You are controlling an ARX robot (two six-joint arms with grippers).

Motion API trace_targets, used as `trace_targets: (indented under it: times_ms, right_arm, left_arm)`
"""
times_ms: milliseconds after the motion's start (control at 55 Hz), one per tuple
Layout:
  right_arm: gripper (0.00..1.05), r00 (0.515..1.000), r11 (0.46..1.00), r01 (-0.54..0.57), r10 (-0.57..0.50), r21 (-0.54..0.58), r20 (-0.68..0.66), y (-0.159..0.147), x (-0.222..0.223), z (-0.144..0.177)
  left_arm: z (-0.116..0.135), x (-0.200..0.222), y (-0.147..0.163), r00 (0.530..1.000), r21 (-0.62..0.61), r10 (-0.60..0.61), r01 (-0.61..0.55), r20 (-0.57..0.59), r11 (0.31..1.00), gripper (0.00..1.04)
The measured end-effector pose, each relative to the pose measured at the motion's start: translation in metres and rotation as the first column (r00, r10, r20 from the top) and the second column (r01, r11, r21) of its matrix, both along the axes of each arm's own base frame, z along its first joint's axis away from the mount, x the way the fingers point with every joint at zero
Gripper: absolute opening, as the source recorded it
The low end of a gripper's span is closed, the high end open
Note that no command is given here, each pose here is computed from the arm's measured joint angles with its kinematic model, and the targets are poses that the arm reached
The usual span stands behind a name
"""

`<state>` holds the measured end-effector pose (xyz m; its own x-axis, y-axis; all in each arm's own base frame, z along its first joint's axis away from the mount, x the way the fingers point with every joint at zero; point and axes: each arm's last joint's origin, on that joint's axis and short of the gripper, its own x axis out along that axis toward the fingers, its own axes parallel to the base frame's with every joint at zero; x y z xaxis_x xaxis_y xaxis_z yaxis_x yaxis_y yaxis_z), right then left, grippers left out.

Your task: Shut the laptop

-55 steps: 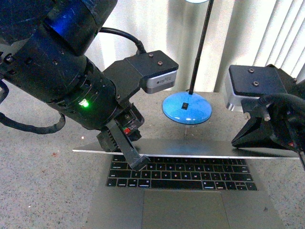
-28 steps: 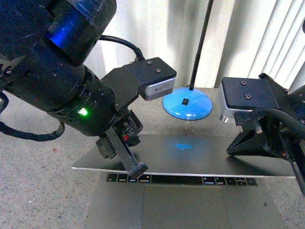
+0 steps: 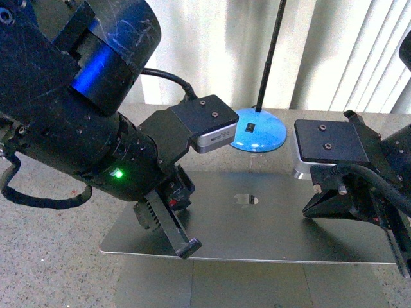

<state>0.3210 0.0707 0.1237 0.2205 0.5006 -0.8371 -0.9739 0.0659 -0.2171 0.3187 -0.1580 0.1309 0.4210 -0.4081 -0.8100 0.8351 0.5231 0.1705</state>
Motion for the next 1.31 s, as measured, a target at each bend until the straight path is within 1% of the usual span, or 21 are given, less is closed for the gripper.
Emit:
trace_targets:
  times_ms: [382, 509, 618, 836, 945, 1073, 1164, 1200, 1218, 1255, 1309]
  right_arm:
    - [0.03, 0.999, 1.0, 0.007, -0.008, -0.014, -0.044, -0.003, -0.009, -0.031]
    - [0.03, 0.999, 1.0, 0.011, -0.011, -0.017, -0.049, -0.004, -0.011, -0.042]
    - [0.03, 0.998, 1.0, 0.022, -0.023, -0.008, -0.056, -0.003, -0.013, -0.053]
    - [0.03, 0.998, 0.998, 0.048, -0.046, 0.031, -0.052, -0.003, -0.015, -0.056]
    - [0.03, 0.996, 0.996, 0.071, -0.067, 0.052, -0.062, -0.004, -0.016, -0.055]
    - [0.03, 0.993, 0.987, 0.106, -0.099, 0.12, -0.06, -0.004, -0.013, -0.049]
    - [0.03, 0.988, 0.965, 0.155, -0.15, 0.213, -0.038, -0.005, -0.007, -0.035]
    - [0.03, 0.985, 0.953, 0.172, -0.172, 0.25, -0.022, -0.005, -0.005, -0.028]
    - [0.03, 0.979, 0.939, 0.195, -0.203, 0.284, -0.001, -0.006, -0.002, -0.02]
    - [0.03, 0.97, 0.922, 0.222, -0.242, 0.316, 0.025, -0.007, 0.001, -0.011]
    - [0.03, 0.949, 0.895, 0.26, -0.306, 0.362, 0.076, -0.01, 0.006, 0.003]
  left_arm:
    - [-0.026, -0.012, -0.002, 0.999, -0.025, -0.013, 0.012, -0.048, 1.0, 0.04]
    - [-0.038, -0.017, -0.003, 0.997, -0.043, -0.022, 0.019, -0.071, 0.999, 0.04]
    - [-0.053, -0.024, -0.001, 0.995, -0.046, -0.029, 0.025, -0.097, 0.999, 0.04]
    - [-0.058, -0.024, 0.003, 0.995, -0.076, -0.02, 0.013, -0.103, 0.997, 0.04]
    - [-0.058, -0.022, 0.008, 0.993, -0.11, -0.004, -0.009, -0.117, 0.994, 0.04]
    - [-0.058, -0.02, 0.017, 0.989, -0.192, 0.047, -0.073, -0.138, 0.979, 0.04]
    - [-0.056, -0.017, 0.026, 0.981, -0.278, 0.118, -0.158, -0.155, 0.948, 0.04]
    - [-0.053, -0.015, 0.03, 0.978, -0.314, 0.156, -0.194, -0.141, 0.929, 0.04]
    - [-0.051, -0.013, 0.032, 0.974, -0.329, 0.178, -0.214, -0.137, 0.92, 0.04]
    - [-0.044, -0.009, 0.039, 0.957, -0.383, 0.257, -0.288, -0.131, 0.878, 0.04]
    - [-0.036, -0.004, 0.047, 0.936, -0.436, 0.335, -0.346, -0.106, 0.831, 0.04]
